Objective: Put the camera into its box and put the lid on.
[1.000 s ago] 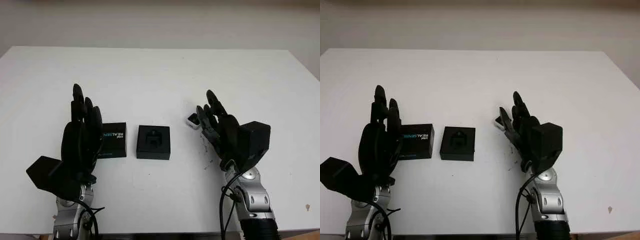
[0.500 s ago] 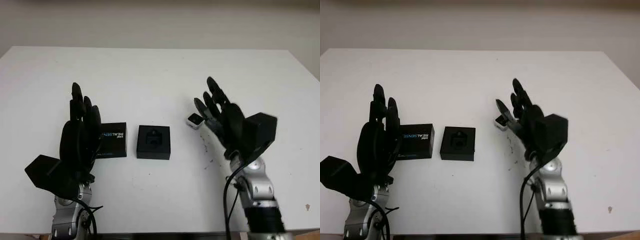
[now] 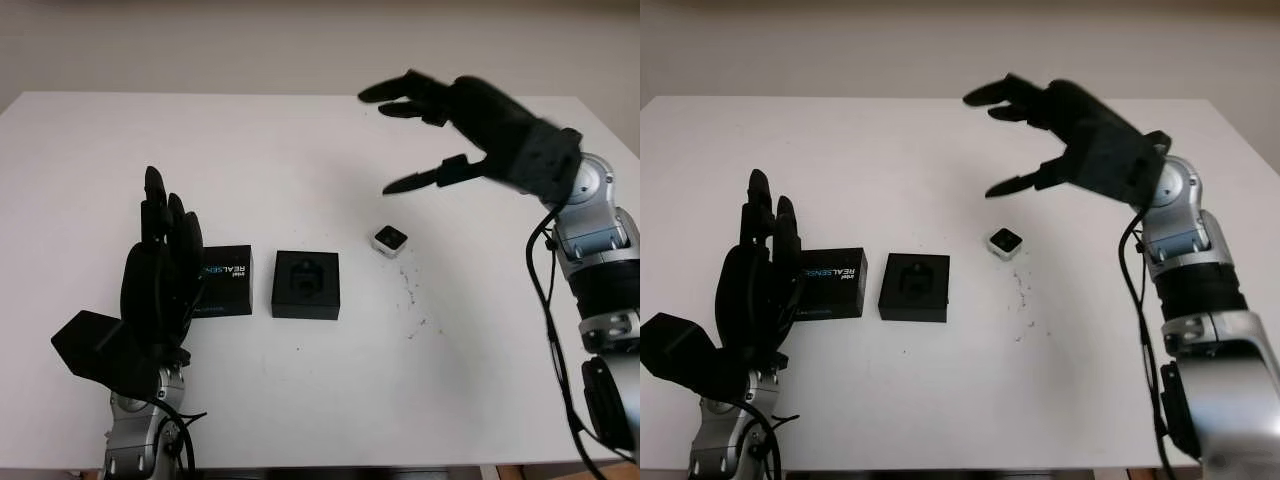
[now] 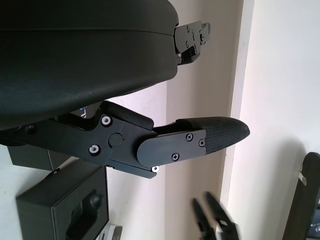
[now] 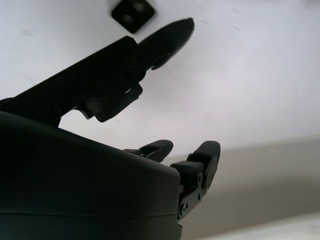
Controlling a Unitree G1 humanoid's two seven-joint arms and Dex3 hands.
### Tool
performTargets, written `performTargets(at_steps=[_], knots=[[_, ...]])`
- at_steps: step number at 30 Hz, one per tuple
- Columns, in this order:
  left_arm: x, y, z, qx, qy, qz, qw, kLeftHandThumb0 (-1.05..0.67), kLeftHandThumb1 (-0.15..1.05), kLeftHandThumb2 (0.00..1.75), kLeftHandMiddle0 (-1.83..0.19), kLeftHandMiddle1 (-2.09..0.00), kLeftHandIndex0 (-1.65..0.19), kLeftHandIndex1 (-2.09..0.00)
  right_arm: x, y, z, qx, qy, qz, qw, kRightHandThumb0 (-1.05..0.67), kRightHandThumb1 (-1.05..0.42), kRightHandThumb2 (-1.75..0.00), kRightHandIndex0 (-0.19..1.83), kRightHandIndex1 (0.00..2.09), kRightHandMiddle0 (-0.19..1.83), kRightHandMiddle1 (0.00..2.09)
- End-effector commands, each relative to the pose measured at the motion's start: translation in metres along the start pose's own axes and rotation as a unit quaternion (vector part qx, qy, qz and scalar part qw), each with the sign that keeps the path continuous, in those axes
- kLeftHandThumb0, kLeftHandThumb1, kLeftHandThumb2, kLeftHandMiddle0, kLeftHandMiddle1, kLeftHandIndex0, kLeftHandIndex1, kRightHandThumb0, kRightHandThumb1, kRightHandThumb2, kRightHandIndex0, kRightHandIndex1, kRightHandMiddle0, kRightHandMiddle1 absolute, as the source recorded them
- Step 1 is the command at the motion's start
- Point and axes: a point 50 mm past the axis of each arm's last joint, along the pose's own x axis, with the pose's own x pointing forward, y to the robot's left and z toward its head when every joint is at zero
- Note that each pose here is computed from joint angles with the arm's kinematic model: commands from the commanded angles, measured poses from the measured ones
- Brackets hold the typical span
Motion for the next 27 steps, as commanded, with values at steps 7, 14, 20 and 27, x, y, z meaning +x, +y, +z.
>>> performTargets(at_steps=[7, 14, 20, 27], knots=[[0.001, -0.001, 0.004, 0.003, -0.009, -0.002, 1.0, -0.68, 1.05, 0.58, 0.19, 0.0, 0.19, 0.0, 0.008, -0.002, -0.003, -0.13, 0.022, 0.055, 0.99, -0.43, -0.72, -0.06, 0.42, 0.1, 0.44, 0.11], [0.0, 0.0, 0.003, 0.003, -0.007, 0.001, 1.0, -0.67, 1.05, 0.58, 0.19, 0.0, 0.19, 0.0, 0.012, 0.008, -0.002, -0.19, 0.016, 0.101, 0.976, -0.35, -0.75, -0.06, 0.41, 0.08, 0.45, 0.07], [-0.001, 0.0, 0.002, 0.004, -0.004, 0.002, 1.0, -0.67, 1.05, 0.58, 0.19, 0.0, 0.19, 0.0, 0.014, 0.016, -0.005, -0.213, 0.013, 0.111, 0.971, -0.36, -0.75, -0.05, 0.45, 0.08, 0.48, 0.07], [-0.001, -0.001, 0.003, 0.004, -0.006, 0.003, 1.0, -0.67, 1.05, 0.58, 0.19, 0.0, 0.19, 0.0, 0.012, 0.028, -0.01, -0.227, 0.008, 0.119, 0.967, -0.37, -0.77, -0.06, 0.48, 0.09, 0.5, 0.07]])
